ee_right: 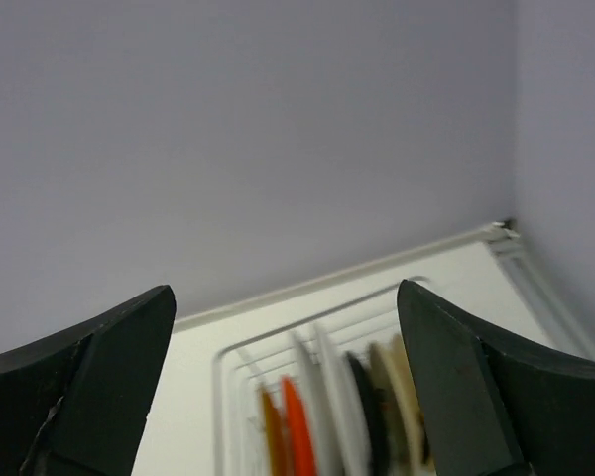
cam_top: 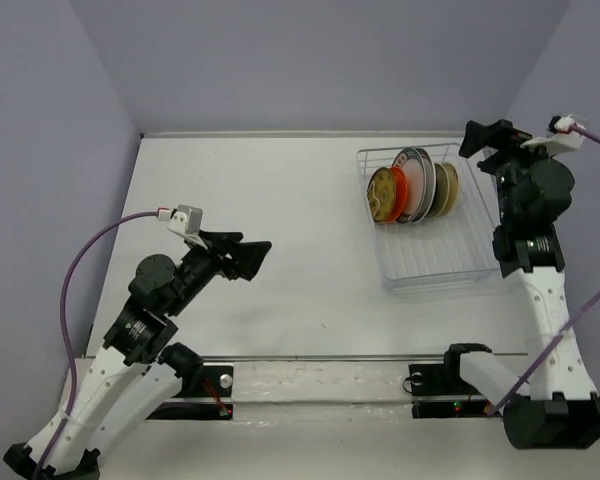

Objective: Load the plates into the dish rack

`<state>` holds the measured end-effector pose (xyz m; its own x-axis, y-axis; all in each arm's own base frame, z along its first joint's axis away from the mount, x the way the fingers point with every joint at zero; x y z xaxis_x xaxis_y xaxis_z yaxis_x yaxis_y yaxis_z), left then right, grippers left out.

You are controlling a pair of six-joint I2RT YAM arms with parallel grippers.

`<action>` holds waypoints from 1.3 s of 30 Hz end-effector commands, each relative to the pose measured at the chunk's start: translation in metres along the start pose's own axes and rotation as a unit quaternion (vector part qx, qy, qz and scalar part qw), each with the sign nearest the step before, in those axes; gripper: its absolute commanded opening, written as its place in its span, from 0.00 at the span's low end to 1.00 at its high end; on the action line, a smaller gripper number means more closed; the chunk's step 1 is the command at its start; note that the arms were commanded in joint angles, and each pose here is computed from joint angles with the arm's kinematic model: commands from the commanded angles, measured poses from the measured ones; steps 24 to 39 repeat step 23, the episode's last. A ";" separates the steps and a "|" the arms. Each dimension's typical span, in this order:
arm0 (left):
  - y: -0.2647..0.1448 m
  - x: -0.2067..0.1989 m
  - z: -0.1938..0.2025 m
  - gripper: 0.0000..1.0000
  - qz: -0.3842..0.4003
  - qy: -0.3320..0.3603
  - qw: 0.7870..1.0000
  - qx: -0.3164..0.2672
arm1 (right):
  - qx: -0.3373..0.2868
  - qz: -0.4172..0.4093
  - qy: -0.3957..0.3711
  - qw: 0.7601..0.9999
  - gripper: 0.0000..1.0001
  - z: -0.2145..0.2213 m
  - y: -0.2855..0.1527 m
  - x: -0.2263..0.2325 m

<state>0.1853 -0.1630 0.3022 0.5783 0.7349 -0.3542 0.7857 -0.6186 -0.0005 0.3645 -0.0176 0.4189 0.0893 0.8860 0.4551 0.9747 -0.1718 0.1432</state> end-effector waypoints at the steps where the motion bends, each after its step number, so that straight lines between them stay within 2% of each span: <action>1: 0.004 0.009 -0.009 0.99 -0.031 0.000 0.999 -0.020 | 0.108 -0.135 0.118 0.978 1.00 0.040 -0.060 0.039; 5: 0.003 0.011 -0.024 0.99 -0.045 0.002 0.998 -0.045 | 0.135 -0.175 0.112 0.969 1.00 0.041 -0.109 0.046; 6: 0.002 0.016 -0.029 0.99 -0.062 0.007 0.997 -0.055 | 0.122 -0.197 0.101 0.968 1.00 0.030 -0.125 0.051; 10: -0.001 0.016 -0.048 0.99 -0.076 0.017 0.994 -0.081 | 0.095 -0.219 0.093 0.966 1.00 0.016 -0.155 0.054; 17: -0.010 0.018 -0.076 0.99 -0.102 0.007 0.988 -0.118 | 0.086 -0.259 0.106 0.956 1.00 0.007 -0.184 0.064; 39: -0.013 0.017 -0.082 0.99 -0.107 0.007 0.986 -0.124 | 0.069 -0.267 0.107 0.955 1.00 -0.002 -0.195 0.066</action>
Point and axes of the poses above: each gripper's point midway between its finger pads, its own y axis out along the fingers, its own x axis along the line the jaws close on, z = x × y, the point moved 2 cm from there along -y, back along the fingers, and after that the axes turned 9 degrees about y, right-handed, at the moved point
